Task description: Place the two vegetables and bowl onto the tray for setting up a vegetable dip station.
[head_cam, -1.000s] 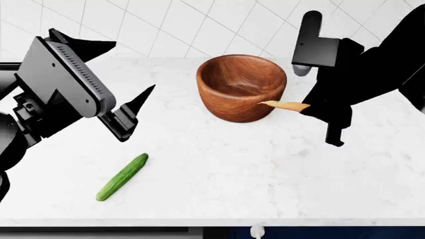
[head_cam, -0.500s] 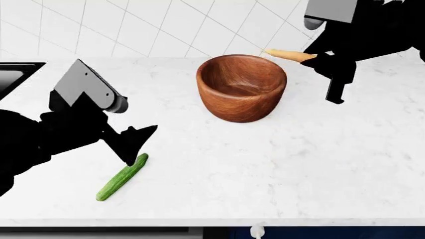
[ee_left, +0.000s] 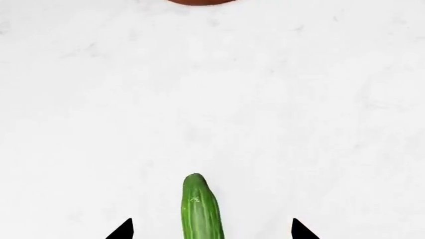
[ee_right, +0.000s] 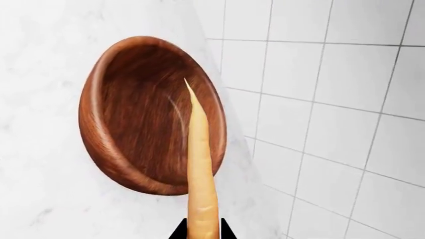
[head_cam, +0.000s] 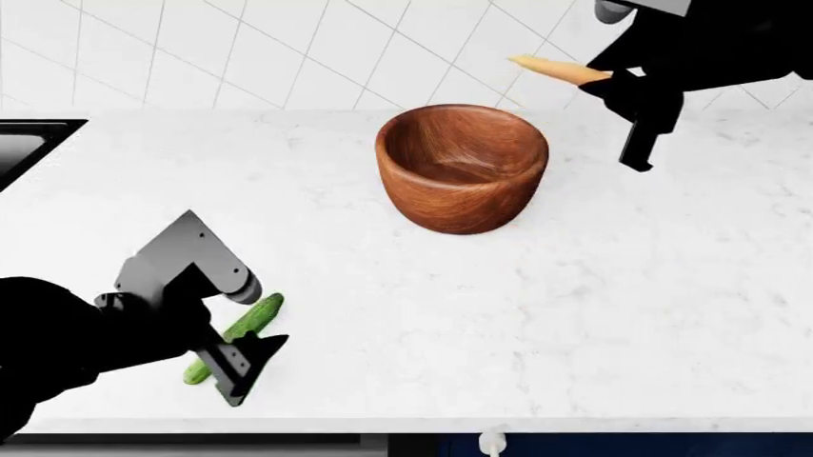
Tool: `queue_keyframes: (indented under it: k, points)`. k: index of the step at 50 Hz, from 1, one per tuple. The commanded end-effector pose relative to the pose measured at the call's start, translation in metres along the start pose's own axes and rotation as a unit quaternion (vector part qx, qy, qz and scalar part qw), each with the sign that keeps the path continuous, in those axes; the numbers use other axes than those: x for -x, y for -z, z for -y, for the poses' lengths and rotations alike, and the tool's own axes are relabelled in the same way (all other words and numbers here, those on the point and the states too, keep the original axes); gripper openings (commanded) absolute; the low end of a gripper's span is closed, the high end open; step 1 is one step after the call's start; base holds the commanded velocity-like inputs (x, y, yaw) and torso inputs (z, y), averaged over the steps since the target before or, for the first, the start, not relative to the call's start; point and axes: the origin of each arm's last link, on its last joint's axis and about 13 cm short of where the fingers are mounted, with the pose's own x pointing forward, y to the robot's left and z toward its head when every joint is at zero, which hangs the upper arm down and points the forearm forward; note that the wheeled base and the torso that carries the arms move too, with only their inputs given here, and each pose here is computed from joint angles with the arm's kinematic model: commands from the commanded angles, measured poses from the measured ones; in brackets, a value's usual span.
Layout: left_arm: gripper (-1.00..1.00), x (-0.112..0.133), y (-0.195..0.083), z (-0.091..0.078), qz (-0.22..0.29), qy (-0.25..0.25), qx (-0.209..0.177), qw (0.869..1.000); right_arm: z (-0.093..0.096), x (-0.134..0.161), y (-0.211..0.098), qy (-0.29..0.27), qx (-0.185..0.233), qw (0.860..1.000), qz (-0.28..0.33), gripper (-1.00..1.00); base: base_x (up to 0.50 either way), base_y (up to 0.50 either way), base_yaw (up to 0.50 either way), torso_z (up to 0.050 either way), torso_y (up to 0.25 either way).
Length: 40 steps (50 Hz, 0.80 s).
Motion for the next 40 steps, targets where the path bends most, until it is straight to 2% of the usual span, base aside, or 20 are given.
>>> queue_keyframes:
  k: [1, 8, 10, 11, 12, 15, 21, 24, 25, 31, 37, 40]
  points:
    - [1.0, -0.008, 0.02, -0.004, -0.03, -0.021, 0.018, 0.999, 0.0, -0.001, 0.0, 0.011, 0.001, 1.0, 0.006, -1.0, 0.0, 0.0, 0.0, 0.0, 0.0]
    - [1.0, -0.015, 0.031, -0.013, -0.043, -0.038, 0.044, 0.997, 0.001, 0.001, -0.001, 0.013, 0.002, 1.0, 0.001, -1.0, 0.0, 0.0, 0.0, 0.0, 0.0]
    - [1.0, -0.015, 0.033, -0.014, -0.041, -0.036, 0.065, 0.996, 0.001, 0.001, 0.0, 0.011, 0.001, 1.0, -0.001, -1.0, 0.0, 0.0, 0.0, 0.0, 0.0]
    - [1.0, -0.015, 0.031, -0.016, -0.03, -0.029, 0.094, 0.995, 0.0, 0.0, 0.0, 0.011, 0.0, 1.0, -0.002, -1.0, 0.0, 0.0, 0.0, 0.0, 0.0]
    - [1.0, -0.014, 0.03, -0.018, -0.025, -0.027, 0.107, 0.994, 0.0, 0.0, 0.001, 0.011, 0.0, 1.0, -0.002, -1.0, 0.0, 0.0, 0.0, 0.0, 0.0]
    - [1.0, -0.015, 0.03, -0.021, -0.019, -0.027, 0.126, 0.991, -0.001, -0.001, 0.001, 0.01, 0.0, 1.0, -0.005, -1.0, 0.0, 0.0, 0.0, 0.0, 0.0]
    - [1.0, -0.023, 0.035, -0.018, -0.026, -0.011, 0.127, 0.992, 0.001, 0.0, -0.001, 0.012, 0.001, 1.0, -0.005, -1.0, 0.0, 0.0, 0.0, 0.0, 0.0]
    - [1.0, -0.027, 0.041, -0.019, -0.026, -0.009, 0.146, 0.989, 0.001, 0.001, -0.001, 0.013, 0.001, 1.0, -0.006, -1.0, 0.0, 0.0, 0.0, 0.0, 0.0]
    - [-1.0, -0.031, 0.046, -0.02, -0.025, -0.013, 0.158, 0.987, 0.0, 0.001, 0.0, 0.014, 0.0, 1.0, -0.006, -1.0, 0.0, 0.0, 0.0, 0.0, 0.0]
    - [-1.0, -0.034, 0.06, -0.015, -0.022, -0.002, 0.163, 0.986, 0.003, 0.002, -0.002, 0.02, 0.001, 1.0, -0.005, -1.0, 0.0, 0.0, 0.0, 0.0, 0.0]
    - [-1.0, -0.02, 0.047, -0.021, -0.012, -0.011, 0.131, 0.991, 0.003, 0.0, -0.003, 0.017, -0.001, 1.0, -0.002, -1.0, 0.0, 0.0, 0.0, 0.0, 0.0]
    - [-1.0, -0.008, 0.029, -0.028, 0.017, -0.029, 0.111, 0.993, 0.0, 0.001, -0.001, 0.01, -0.014, 1.0, -0.008, -1.0, 0.0, 0.0, 0.0, 0.0, 0.0]
